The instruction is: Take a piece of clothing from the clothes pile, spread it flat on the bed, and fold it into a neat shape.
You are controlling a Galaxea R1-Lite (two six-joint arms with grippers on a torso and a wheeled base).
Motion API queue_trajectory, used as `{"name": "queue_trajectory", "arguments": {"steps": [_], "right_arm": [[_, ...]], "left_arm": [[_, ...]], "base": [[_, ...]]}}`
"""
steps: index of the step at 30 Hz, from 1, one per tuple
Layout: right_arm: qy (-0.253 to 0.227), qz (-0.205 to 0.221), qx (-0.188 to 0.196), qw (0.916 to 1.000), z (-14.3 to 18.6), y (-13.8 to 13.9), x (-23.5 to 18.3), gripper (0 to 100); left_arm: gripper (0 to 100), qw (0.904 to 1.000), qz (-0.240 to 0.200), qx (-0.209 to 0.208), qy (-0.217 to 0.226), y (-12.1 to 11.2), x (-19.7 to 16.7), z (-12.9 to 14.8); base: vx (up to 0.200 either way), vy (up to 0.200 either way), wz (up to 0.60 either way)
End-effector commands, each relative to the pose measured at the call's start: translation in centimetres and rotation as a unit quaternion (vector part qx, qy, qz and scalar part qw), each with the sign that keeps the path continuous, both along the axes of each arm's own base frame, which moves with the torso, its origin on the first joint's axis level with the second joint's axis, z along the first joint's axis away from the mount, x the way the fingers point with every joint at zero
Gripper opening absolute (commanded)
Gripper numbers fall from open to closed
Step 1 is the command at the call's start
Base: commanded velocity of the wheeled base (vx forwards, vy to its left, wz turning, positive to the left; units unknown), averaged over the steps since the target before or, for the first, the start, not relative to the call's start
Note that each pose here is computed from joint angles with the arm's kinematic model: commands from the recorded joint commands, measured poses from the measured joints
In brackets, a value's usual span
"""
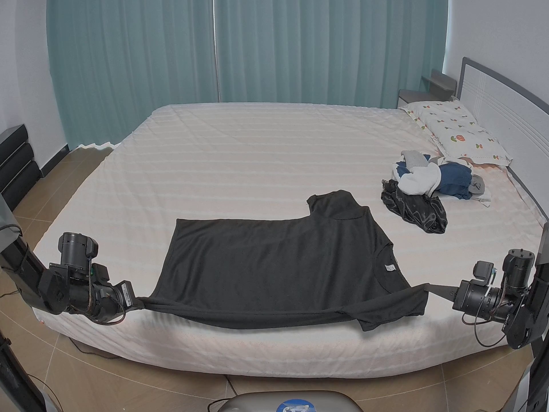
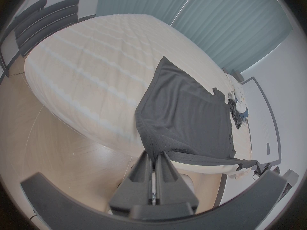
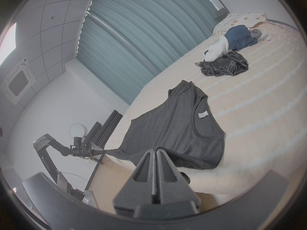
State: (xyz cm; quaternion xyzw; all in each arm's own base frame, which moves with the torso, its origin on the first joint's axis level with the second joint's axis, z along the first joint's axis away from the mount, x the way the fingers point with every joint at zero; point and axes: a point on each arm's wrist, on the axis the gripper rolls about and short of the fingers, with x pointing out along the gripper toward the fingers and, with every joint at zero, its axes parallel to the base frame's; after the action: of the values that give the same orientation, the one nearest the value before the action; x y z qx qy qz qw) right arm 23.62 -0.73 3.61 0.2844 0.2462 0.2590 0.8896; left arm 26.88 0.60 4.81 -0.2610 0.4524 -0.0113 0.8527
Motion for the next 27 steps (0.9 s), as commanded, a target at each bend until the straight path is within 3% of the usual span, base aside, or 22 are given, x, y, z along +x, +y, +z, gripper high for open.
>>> {"name": "queue_trajectory", "arguments": {"steps": [1, 11, 20, 27], "right_arm": [[0.001, 0.003, -0.003, 1.0000, 0.3, 0.1, -1.1, 0], [0.010, 0.016, -0.010, 0.9998, 0.0, 0.1, -2.2, 0], [-0.016, 0.019, -0.009, 0.9996, -0.2, 0.1, 0.6, 0], [-0.021, 0.016, -0.011, 0.9996, -1.5, -0.1, 3.2, 0]], "left_arm": [[0, 0.9999, -0.007, 0.002, 0.010, -0.5, -0.4, 0.3], [0, 0.9995, -0.009, 0.003, 0.031, -0.6, -0.4, 0.1], [0, 0.9999, 0.010, -0.011, 0.007, -0.6, 1.8, 1.0], [0, 0.9992, 0.030, -0.026, 0.009, -0.5, 4.5, 0.1]], "base": [[0.000, 0.000, 0.00], [0.000, 0.000, 0.00], [0.000, 0.000, 0.00], [0.000, 0.000, 0.00]]}}
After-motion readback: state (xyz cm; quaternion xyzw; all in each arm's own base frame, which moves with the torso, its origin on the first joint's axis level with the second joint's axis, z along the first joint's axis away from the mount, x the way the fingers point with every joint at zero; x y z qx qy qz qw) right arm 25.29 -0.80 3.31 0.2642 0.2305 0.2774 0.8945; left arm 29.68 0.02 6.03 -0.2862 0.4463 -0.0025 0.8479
